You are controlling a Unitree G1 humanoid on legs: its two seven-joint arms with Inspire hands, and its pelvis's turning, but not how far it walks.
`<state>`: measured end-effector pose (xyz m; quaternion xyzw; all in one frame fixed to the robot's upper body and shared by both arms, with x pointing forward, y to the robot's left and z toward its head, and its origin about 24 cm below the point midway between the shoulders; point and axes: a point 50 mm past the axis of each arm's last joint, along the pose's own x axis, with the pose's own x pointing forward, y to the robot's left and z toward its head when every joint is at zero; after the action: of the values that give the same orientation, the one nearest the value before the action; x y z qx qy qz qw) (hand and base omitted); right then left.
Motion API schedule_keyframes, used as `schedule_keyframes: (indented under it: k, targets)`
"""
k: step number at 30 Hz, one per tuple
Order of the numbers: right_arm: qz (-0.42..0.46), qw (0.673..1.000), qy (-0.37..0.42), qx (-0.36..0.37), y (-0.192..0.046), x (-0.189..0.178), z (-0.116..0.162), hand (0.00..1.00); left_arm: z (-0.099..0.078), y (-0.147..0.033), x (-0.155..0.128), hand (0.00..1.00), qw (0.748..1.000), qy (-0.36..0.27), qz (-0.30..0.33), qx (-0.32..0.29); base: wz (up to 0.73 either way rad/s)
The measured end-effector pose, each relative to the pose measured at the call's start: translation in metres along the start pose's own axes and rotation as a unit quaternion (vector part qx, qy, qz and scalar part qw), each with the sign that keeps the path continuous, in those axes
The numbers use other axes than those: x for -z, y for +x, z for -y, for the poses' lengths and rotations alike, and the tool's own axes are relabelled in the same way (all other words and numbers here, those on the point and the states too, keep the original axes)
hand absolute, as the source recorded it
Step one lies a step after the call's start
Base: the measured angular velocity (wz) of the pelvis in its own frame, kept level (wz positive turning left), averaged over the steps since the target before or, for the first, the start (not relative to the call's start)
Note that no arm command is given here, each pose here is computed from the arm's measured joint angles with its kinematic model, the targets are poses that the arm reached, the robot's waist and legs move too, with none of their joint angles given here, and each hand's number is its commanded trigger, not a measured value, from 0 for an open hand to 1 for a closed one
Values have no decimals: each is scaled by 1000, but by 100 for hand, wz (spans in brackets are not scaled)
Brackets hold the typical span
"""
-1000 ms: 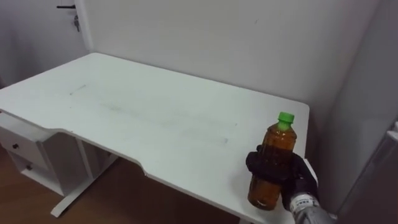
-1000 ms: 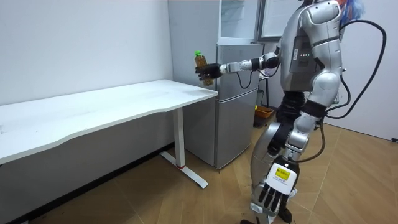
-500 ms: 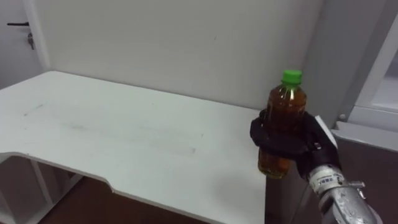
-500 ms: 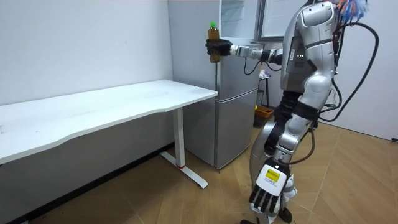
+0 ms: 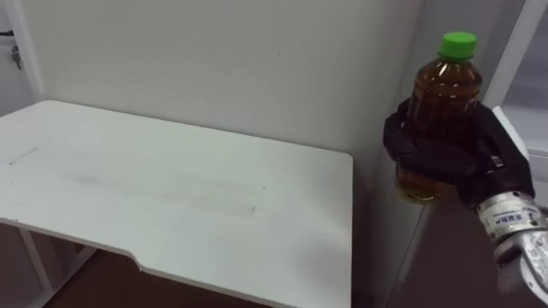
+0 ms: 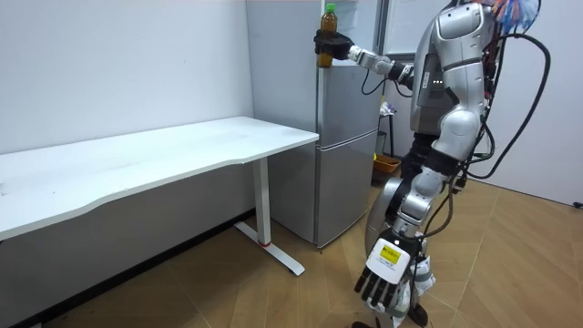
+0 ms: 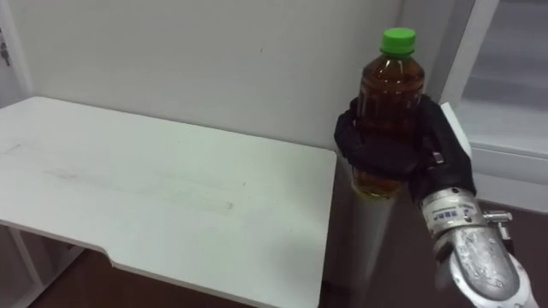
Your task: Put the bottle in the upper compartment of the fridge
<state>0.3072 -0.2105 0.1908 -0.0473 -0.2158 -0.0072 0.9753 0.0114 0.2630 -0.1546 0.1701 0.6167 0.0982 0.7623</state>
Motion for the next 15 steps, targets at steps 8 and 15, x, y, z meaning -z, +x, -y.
schedule_keyframes:
  k: [8,15]
  targets:
    - [22,999,-28,29,2,-16,21,100,-3,-1,5,0,1000,-7,-2,-18,-10]
    - [29,998,-34,54,3,-22,31,100,-3,-2,14,0,1000,-8,-18,-23,-13]
